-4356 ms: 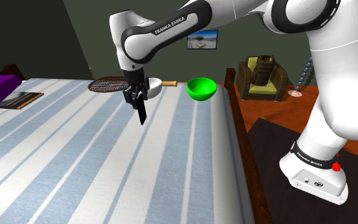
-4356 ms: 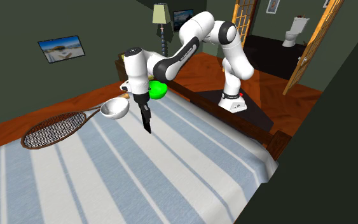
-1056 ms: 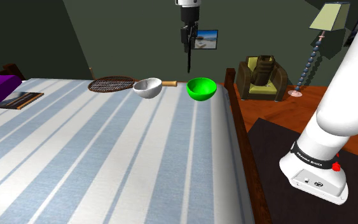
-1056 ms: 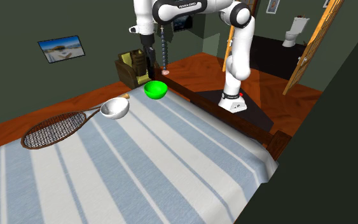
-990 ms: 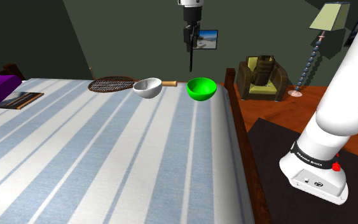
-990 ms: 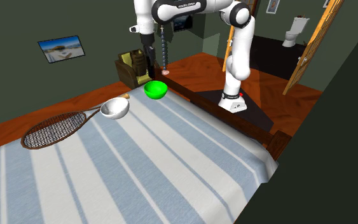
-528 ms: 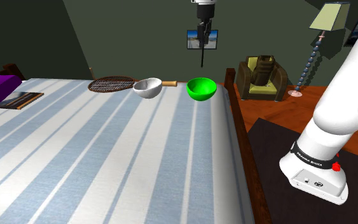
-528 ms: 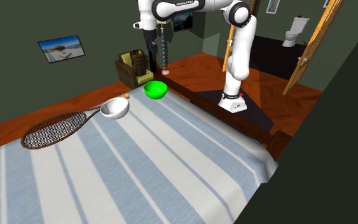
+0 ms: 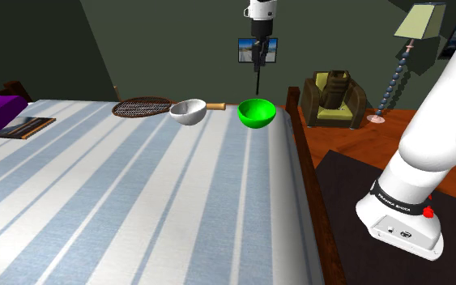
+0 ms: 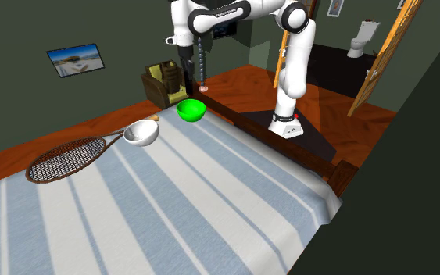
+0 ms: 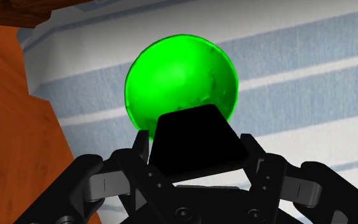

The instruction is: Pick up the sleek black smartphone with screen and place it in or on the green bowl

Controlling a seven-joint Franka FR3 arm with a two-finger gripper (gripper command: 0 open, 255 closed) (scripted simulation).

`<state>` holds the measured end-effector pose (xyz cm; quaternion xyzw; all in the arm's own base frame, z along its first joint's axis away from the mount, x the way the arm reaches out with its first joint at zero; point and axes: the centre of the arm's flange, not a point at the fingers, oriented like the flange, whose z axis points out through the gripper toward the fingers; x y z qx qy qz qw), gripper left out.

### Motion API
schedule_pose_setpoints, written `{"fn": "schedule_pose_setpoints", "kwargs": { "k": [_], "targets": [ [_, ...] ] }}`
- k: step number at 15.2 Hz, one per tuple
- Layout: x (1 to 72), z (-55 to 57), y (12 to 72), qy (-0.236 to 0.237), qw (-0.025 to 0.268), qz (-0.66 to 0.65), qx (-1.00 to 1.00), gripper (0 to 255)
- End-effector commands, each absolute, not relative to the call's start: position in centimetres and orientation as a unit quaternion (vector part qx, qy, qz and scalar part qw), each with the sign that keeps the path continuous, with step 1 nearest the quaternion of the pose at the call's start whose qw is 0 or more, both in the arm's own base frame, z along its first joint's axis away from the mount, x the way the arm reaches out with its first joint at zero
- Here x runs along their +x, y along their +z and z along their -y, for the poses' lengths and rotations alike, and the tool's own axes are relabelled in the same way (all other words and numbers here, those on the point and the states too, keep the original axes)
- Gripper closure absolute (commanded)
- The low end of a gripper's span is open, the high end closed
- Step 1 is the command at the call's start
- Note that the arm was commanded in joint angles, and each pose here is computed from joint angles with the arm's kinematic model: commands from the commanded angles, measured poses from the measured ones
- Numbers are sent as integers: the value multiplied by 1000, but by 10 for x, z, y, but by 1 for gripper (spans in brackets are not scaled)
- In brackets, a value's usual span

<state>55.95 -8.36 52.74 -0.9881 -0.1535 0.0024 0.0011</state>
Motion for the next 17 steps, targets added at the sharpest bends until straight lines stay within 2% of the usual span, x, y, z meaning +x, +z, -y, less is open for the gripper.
{"fn": "schedule_pose_setpoints", "kwargs": {
  "k": [1, 11, 17],
  "targets": [
    [560, 85, 517, 2, 1, 154, -988, 255],
    [560, 85, 463, 2, 1, 154, -988, 255],
    [560, 85, 463, 2, 1, 154, -988, 255]
  ]
}}
